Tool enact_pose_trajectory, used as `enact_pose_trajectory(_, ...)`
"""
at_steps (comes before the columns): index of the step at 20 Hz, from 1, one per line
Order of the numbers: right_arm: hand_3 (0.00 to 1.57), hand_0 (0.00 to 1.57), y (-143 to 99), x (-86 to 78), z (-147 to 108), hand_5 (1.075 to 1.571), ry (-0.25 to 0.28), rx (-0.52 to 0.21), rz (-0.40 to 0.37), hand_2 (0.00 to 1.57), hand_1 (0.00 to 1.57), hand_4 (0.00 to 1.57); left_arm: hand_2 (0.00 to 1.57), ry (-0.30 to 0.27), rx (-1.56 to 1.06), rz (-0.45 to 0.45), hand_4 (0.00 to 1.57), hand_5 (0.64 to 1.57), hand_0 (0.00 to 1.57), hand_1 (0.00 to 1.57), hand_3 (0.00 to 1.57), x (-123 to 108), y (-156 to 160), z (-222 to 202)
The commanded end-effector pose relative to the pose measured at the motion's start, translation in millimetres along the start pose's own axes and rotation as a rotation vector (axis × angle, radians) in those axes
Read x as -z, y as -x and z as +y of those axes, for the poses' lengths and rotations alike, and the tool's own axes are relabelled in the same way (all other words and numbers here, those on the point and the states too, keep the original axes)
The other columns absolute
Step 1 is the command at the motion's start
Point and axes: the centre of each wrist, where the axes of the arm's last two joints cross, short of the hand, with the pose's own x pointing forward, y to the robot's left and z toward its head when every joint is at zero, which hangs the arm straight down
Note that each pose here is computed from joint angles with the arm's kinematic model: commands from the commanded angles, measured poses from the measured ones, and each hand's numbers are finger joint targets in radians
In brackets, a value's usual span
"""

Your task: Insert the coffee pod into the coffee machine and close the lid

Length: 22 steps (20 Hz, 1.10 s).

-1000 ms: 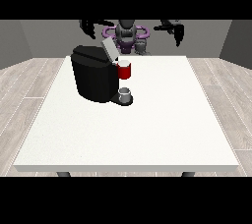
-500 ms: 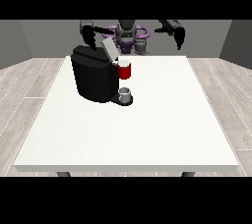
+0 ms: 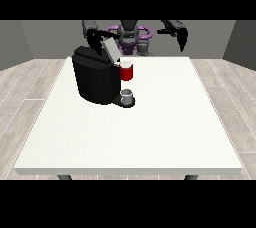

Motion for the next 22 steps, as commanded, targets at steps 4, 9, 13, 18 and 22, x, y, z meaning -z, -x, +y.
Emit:
enact_pose_trajectory(4,0.00,0.00,25,-2.4,6,1.571,0.011,-0.001,0.017,0.00,0.00,0.00,0.00,0.019,-0.008,0.001,0.00,1.571,0.00,0.00,0.00,-6,-19,4)
enact_pose_trajectory(9,0.00,0.00,-14,18.7,38,1.571,-0.073,-0.021,-0.004,0.00,0.00,0.00,0.00,-0.063,0.033,-0.012,0.00,1.571,0.00,0.00,0.00,2,-11,15)
enact_pose_trajectory(13,0.00,0.00,-13,25.9,13,1.571,-0.049,-0.031,-0.025,0.00,0.00,0.00,0.00,-0.015,0.027,-0.023,0.00,1.571,0.00,0.00,0.00,-4,-11,11)
enact_pose_trajectory(18,0.00,0.00,-35,36.1,35,1.571,-0.117,-0.061,-0.047,0.00,0.00,0.11,0.00,-0.066,0.048,-0.024,0.00,1.571,0.00,0.00,0.00,-7,4,28)
enact_pose_trajectory(22,0.00,0.00,-44,44.8,44,1.571,-0.122,-0.087,-0.095,0.00,0.00,0.00,0.00,-0.061,0.028,-0.028,0.13,1.571,0.00,0.00,0.00,9,-16,17)
